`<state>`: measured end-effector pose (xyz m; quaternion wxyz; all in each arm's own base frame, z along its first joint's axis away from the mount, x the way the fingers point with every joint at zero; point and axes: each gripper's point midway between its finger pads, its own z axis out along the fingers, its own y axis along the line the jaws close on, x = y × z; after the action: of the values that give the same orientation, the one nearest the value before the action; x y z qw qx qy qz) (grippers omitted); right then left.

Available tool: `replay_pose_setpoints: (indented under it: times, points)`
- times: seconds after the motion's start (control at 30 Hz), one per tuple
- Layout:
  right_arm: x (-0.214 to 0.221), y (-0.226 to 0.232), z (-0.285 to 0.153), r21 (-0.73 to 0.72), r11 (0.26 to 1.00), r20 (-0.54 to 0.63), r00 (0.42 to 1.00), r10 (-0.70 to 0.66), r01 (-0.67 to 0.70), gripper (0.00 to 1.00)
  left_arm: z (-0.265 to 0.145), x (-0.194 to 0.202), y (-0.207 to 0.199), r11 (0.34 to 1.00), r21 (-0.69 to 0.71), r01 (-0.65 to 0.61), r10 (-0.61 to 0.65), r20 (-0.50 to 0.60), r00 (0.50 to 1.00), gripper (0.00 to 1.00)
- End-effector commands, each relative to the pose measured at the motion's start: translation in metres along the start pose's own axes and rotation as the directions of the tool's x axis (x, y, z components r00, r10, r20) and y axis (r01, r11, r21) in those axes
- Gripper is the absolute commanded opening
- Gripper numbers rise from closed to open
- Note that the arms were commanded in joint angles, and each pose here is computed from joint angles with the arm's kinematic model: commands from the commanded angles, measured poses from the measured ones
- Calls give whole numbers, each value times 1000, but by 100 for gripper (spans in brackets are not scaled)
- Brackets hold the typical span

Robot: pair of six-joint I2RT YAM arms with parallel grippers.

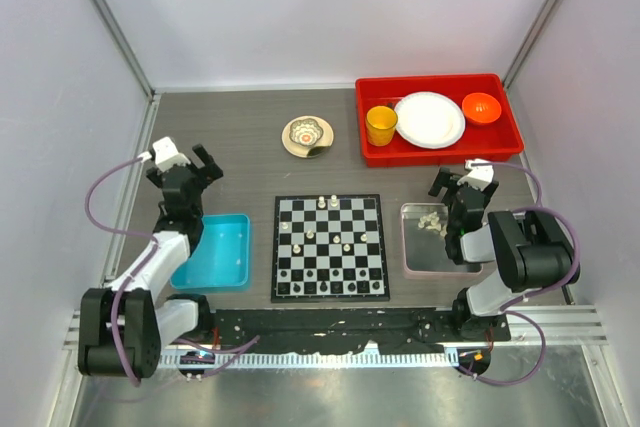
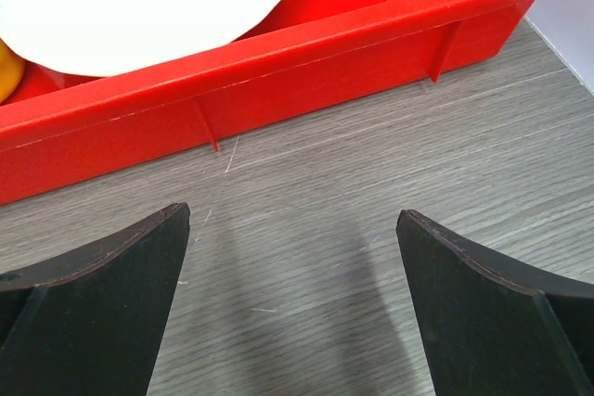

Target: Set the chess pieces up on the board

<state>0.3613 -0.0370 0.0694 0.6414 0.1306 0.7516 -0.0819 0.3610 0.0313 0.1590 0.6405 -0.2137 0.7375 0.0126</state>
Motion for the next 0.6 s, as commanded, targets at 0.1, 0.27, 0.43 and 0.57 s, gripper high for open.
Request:
replay_pose_setpoints:
  times: [0.1, 0.27, 0.43, 0.57]
  points:
    - [-58, -6, 11, 113, 992, 9, 999, 52, -52, 100, 9, 15, -7, 998, -40, 44, -49, -147, 988, 100]
    - [-78, -10, 9, 201, 973, -97, 987, 132, -110, 100, 1, 15, -16, 989, -33, 141, -145, -188, 971, 100]
    - [-76, 9, -2, 143, 974, -216, 955, 201, -173, 100, -15, 5, -33, 978, 6, 210, -201, -260, 944, 100]
    - [-96, 16, -16, 91, 975, -220, 951, 216, -201, 100, -26, -11, -34, 975, -11, 222, -216, -276, 937, 100]
